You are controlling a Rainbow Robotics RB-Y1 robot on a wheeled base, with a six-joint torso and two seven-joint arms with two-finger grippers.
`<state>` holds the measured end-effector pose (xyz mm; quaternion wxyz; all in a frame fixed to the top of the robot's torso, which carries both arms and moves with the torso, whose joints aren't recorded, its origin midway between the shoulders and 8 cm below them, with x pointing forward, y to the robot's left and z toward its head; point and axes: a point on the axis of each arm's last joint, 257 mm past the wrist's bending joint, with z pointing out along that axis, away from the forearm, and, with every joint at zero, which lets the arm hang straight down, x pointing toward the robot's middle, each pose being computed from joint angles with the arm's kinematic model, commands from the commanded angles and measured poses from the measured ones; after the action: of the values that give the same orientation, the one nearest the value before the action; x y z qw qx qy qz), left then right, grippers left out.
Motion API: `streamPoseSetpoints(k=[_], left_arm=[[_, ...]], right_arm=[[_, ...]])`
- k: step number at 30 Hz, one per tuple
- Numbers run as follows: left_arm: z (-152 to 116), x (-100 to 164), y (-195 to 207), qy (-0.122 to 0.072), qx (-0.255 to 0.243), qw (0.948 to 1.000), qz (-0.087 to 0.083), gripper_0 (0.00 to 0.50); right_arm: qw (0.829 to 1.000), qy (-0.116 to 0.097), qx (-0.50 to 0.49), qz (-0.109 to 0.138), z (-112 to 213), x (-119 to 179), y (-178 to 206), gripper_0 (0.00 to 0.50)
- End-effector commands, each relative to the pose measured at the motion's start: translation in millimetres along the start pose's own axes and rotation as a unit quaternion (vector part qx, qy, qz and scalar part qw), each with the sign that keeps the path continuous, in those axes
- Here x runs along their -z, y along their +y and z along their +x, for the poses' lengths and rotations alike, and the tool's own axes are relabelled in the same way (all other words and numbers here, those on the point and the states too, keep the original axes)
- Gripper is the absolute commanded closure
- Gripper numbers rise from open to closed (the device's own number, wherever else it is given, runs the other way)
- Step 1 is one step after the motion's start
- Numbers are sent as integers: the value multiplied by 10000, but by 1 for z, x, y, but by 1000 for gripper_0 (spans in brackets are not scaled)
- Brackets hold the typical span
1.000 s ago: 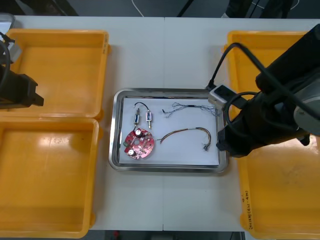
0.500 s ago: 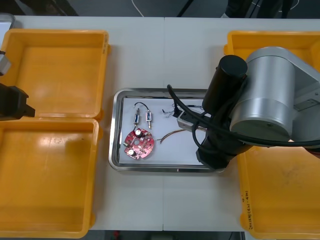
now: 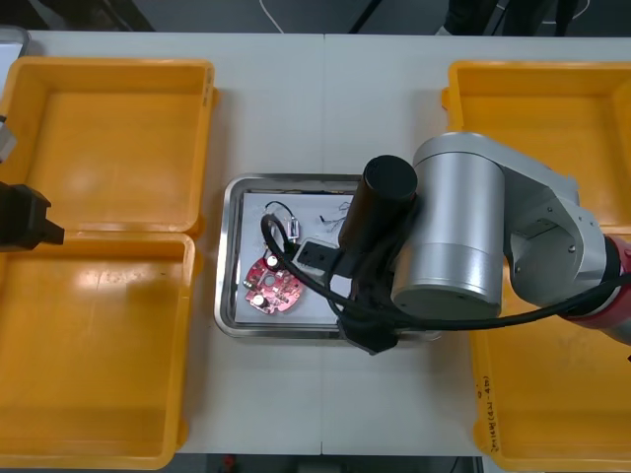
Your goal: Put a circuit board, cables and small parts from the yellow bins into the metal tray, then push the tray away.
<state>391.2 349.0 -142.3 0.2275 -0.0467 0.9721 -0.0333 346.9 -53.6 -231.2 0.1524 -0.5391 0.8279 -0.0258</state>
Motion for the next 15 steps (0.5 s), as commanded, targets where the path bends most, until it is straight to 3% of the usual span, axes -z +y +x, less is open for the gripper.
streamPoseSetpoints(k=[1,6,15], left_arm=[[4,15,16,-89,-544,9982,-236,0],[7,16,18,-79,-603,9978,-255,0],[7,17,18,-77,-630,9977,-242,0]], right_arm=[[9982,-201,547,136,-15,-3,6,0],[9970,-254,724,97,-19,-16,12,0],[9915,-298,1240,246,-29,-32,17,0]])
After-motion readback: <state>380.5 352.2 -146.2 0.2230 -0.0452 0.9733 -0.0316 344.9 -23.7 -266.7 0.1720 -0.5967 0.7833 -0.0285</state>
